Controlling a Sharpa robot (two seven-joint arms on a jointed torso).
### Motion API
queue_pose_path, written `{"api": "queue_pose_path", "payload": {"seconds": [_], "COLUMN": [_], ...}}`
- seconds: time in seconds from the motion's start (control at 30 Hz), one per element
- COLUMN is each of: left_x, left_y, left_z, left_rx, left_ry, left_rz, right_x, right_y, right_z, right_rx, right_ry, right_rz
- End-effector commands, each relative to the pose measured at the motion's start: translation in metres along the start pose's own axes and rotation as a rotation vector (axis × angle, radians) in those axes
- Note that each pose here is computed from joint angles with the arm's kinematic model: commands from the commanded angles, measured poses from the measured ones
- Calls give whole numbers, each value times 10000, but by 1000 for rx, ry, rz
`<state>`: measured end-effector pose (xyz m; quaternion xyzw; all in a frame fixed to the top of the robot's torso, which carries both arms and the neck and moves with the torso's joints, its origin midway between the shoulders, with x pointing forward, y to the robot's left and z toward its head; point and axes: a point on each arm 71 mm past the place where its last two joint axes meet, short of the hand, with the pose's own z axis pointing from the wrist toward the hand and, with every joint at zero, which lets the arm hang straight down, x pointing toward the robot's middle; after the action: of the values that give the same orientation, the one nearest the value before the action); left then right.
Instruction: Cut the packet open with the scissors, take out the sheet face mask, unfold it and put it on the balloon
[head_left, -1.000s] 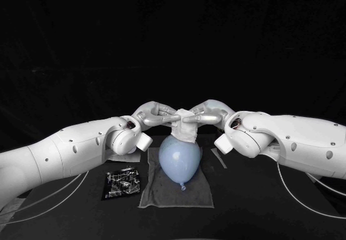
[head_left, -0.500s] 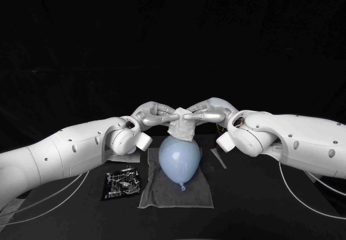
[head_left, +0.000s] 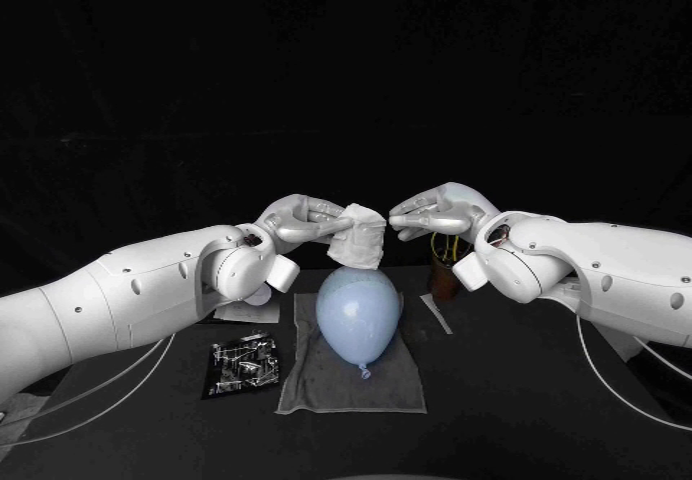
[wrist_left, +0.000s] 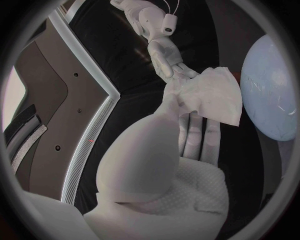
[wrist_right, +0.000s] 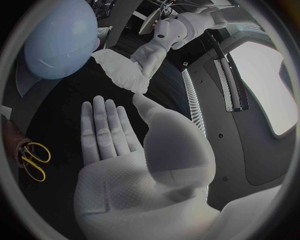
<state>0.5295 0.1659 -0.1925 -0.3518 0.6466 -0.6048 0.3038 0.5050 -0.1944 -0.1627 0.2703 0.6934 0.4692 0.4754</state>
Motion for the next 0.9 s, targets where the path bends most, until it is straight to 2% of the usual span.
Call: {"api": "queue_pose_path", "payload": {"seconds": [0.03, 0.23, 0.47, 0.9], "left_x": [30, 1, -28, -10], "left_y": [-36, -80, -110, -130], "left_z": [-1, -22, -39, -55], "left_rx": [3, 23, 39, 54], "left_ry": [34, 30, 32, 62], "left_rz": [-53, -74, -96, -111], "right_x": [-24, -14, 70, 268], "right_y": [26, -83, -187, -191], "right_z": [-11, -53, -83, -50], "right_rx": [-61, -51, -47, -64], "right_ry": [-6, -8, 4, 50], "right_rz": [-38, -24, 3, 35]}}
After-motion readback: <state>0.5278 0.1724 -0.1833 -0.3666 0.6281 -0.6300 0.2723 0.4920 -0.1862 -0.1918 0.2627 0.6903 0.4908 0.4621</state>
